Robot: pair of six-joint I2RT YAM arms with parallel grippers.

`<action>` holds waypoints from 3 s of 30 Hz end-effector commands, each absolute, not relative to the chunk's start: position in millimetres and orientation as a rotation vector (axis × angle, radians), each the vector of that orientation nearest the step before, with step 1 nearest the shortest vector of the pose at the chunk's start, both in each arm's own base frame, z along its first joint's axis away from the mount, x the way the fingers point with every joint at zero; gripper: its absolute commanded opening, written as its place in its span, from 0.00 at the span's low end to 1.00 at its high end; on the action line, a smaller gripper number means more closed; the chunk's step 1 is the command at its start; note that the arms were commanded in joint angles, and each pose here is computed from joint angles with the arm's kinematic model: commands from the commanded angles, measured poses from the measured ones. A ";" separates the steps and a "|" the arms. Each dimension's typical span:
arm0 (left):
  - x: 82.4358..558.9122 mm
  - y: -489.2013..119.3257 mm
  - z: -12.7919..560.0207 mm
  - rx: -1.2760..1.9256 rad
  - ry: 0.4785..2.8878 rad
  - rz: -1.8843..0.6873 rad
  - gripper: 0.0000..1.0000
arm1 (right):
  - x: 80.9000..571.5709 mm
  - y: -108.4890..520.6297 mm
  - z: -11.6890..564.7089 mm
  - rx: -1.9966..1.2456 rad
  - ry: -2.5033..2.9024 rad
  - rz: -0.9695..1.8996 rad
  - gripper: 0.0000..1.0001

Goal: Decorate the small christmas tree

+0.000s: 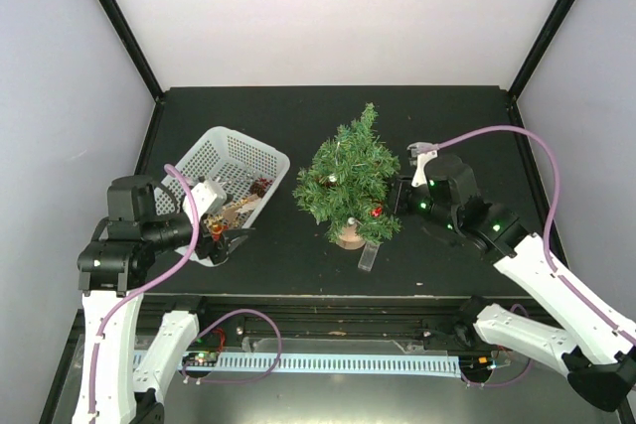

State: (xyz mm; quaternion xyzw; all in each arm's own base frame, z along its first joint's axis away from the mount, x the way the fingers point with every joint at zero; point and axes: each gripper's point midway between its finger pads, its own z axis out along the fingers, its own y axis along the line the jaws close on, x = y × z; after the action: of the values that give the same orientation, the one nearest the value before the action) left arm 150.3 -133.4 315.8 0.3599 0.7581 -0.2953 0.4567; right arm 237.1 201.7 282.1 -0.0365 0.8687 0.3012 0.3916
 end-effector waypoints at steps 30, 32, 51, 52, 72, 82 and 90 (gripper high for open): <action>271.2 -22.3 208.9 0.692 2.296 -0.034 0.91 | 203.6 135.0 270.3 -0.125 2.268 0.466 0.68; 280.5 -9.3 195.3 0.678 2.348 -0.027 0.86 | 204.7 137.8 260.3 -0.123 2.289 0.470 0.68; 313.0 -11.3 81.0 0.927 2.601 -0.151 0.48 | 206.8 168.4 211.8 -0.209 2.452 0.521 0.68; 314.4 -13.3 77.8 0.939 2.604 -0.157 0.44 | 207.2 170.3 210.4 -0.211 2.458 0.527 0.68; 332.6 -11.9 30.9 1.041 2.665 -0.082 0.15 | 213.2 183.0 209.9 -0.193 2.503 0.557 0.66; 366.6 -3.6 90.3 0.941 2.556 -0.052 0.02 | 214.0 175.3 218.8 -0.166 2.492 0.521 0.66; 373.3 -1.9 120.7 0.920 2.515 -0.069 0.02 | 216.6 173.6 220.5 -0.159 2.488 0.499 0.66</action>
State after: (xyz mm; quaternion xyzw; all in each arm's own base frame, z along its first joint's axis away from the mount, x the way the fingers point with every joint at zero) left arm 377.6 2.3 99.5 0.3327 0.9170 -0.0146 0.2194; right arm 211.6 176.9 207.1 -0.0688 0.9392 0.1901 0.2774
